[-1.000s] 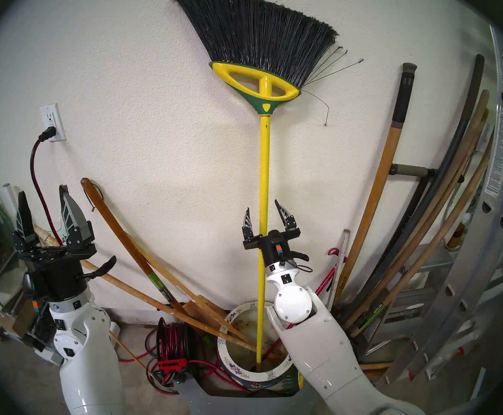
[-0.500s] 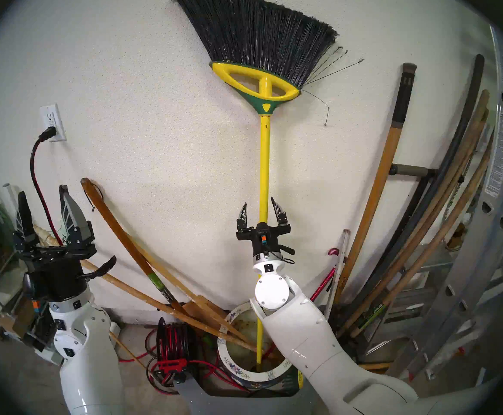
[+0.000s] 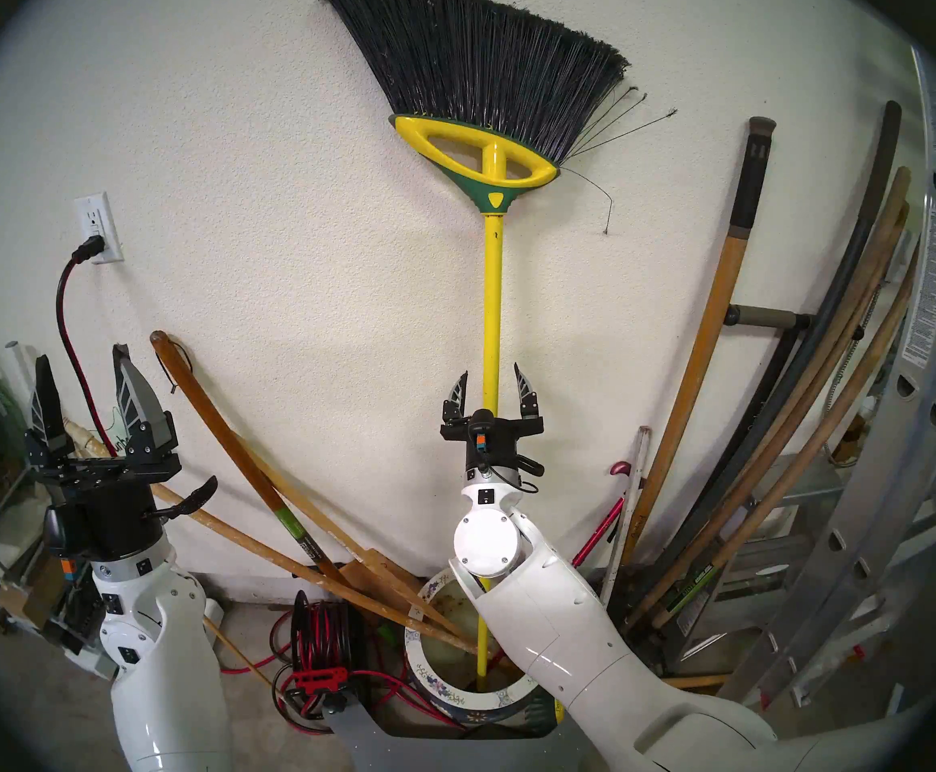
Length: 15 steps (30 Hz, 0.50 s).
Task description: Take wooden sticks or brooms out of the pot
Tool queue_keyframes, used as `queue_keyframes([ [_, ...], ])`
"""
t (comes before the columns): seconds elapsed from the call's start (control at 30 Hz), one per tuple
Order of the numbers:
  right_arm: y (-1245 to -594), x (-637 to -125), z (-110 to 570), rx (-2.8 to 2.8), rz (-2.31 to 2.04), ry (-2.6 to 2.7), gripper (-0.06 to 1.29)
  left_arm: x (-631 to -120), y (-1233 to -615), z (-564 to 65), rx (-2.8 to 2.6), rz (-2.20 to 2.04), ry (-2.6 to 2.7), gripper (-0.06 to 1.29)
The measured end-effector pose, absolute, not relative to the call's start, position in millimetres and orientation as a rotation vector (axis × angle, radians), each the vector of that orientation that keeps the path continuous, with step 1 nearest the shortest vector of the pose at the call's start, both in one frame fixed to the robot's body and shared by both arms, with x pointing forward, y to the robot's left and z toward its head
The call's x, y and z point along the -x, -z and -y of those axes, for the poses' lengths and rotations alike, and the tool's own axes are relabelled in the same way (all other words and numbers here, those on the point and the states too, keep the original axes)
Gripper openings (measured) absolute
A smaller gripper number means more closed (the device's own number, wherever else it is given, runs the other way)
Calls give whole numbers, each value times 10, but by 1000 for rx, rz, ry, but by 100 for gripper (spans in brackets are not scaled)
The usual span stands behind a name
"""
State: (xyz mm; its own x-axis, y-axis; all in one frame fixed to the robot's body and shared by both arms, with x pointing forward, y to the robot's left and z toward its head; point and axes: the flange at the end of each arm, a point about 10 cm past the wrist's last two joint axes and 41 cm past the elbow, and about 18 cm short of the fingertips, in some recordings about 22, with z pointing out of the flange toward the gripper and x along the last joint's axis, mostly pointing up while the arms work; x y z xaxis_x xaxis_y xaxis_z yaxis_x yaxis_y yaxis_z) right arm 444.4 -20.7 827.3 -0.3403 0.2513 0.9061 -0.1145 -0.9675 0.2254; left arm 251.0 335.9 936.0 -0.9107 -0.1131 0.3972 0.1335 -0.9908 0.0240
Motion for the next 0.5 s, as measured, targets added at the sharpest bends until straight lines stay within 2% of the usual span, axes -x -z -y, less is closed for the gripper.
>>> queue_keyframes([
  [0.13, -8258, -4349, 237, -1712, -136, -2380, 121, -2510, -9360, -3358, 610, 75, 2952, 127],
  [0.17, -8260, -4337, 240, -1717, -131, -2379, 95, -2510, -9360, -3358, 610, 75, 2952, 127],
  [0.2, -8267, -4301, 253, -1731, -112, -2378, 59, -2510, -9360, -3358, 610, 75, 2952, 127],
  [0.23, -8272, -4282, 260, -1736, -104, -2378, 41, -2510, -9360, -3358, 610, 74, 2951, 127],
  [0.5, -8303, -4137, 284, -1765, -65, -2386, 32, -2511, -9360, -3357, 611, 73, 2951, 127],
])
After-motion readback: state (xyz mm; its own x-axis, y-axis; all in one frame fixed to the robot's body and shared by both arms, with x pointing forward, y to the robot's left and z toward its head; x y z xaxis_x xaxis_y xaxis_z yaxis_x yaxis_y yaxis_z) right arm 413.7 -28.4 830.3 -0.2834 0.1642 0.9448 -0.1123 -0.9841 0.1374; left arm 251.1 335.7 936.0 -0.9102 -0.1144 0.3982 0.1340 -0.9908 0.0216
